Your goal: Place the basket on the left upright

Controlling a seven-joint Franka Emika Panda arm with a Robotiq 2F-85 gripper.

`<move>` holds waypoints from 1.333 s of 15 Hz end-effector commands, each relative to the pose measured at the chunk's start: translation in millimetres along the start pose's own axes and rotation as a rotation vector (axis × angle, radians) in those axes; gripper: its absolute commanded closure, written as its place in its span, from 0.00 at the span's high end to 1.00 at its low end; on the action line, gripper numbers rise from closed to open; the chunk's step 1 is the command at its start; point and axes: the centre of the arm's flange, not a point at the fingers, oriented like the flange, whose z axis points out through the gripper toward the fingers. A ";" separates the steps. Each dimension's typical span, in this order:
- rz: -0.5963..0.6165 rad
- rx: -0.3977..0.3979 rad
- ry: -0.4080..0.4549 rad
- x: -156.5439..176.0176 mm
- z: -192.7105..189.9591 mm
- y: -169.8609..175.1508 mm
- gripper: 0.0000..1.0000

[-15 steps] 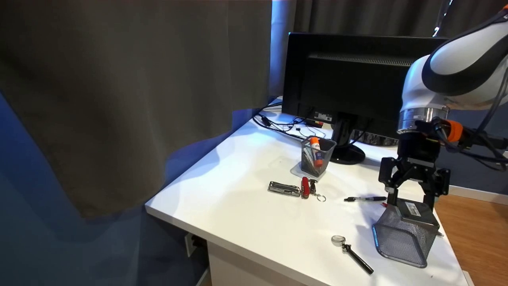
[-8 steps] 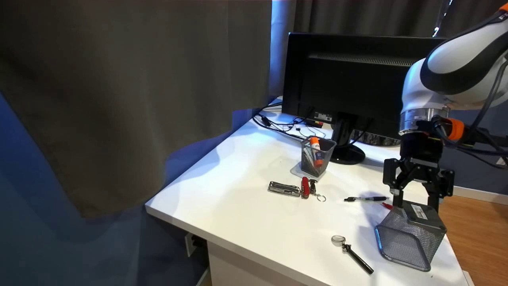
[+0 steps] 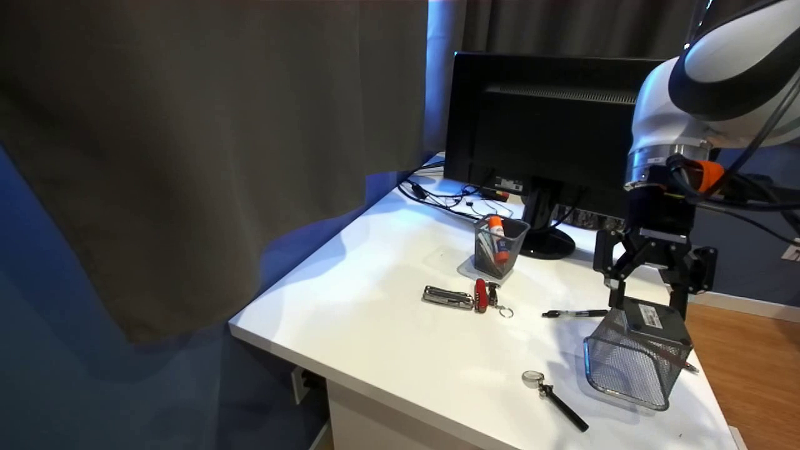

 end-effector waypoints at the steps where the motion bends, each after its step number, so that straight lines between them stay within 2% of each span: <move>1: 0.068 -0.076 0.160 -44.7 -14.3 -17.6 0.56; 7: 0.139 -0.184 0.413 -83.4 -3.9 -37.9 0.56; 13: 0.194 -0.095 0.625 -80.8 20.8 -34.9 0.56; 17: 0.187 -0.115 0.745 -80.3 31.9 -27.9 0.56; 20: 0.188 -0.147 0.783 -81.5 43.0 -28.2 0.56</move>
